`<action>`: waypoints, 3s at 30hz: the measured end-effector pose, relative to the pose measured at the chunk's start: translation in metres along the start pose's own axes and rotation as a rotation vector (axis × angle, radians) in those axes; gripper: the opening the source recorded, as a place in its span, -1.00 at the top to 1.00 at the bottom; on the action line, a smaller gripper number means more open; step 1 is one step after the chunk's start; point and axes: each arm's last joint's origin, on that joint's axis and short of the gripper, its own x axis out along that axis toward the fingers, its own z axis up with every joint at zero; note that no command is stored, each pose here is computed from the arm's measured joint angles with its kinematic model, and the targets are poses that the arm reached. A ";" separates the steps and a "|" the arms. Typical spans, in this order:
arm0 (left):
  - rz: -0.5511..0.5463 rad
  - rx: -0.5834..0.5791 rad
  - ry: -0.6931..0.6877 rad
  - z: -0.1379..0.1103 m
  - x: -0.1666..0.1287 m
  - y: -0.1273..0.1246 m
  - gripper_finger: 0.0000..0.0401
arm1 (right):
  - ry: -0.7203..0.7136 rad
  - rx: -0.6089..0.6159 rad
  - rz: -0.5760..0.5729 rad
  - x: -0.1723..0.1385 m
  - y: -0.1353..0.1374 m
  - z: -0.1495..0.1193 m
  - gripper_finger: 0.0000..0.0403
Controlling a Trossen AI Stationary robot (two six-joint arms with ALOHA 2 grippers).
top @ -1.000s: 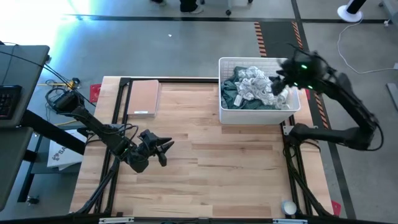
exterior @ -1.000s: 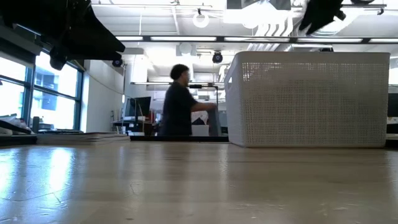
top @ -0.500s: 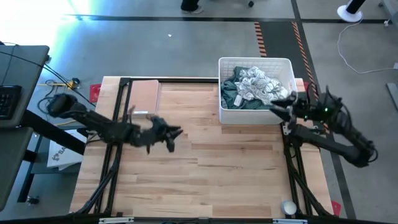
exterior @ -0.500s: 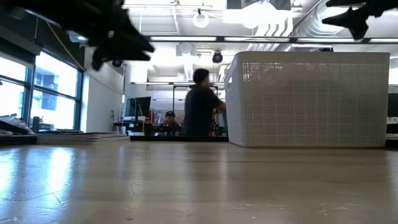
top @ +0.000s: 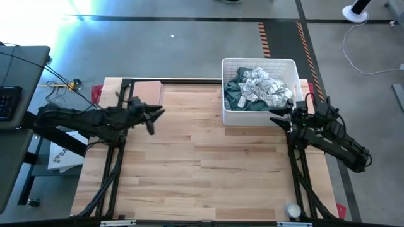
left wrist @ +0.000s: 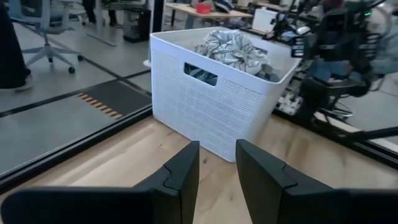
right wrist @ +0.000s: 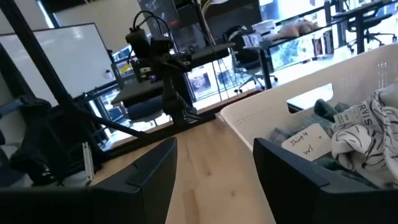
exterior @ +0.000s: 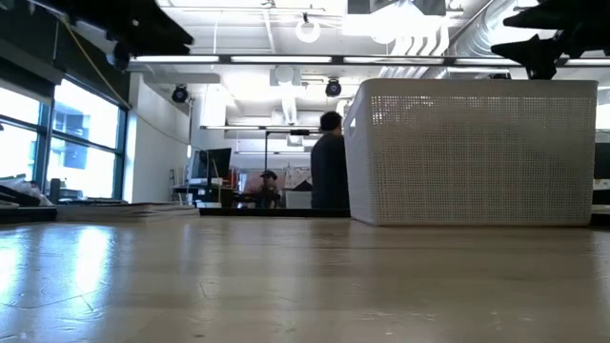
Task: Sort clothes
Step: Adjust the white laundry bin
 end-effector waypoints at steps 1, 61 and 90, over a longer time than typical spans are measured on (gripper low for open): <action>-0.010 0.001 -0.002 0.001 -0.007 0.003 0.50 | -0.001 -0.013 0.000 0.000 0.000 0.000 -0.04; -0.018 -0.059 -0.106 -0.099 -0.030 0.032 0.50 | 0.185 -0.376 -0.300 0.051 0.055 0.029 -0.04; 0.001 -0.071 -0.058 -0.105 -0.029 0.035 0.50 | 0.789 -0.177 -0.840 0.045 0.039 -0.035 -0.04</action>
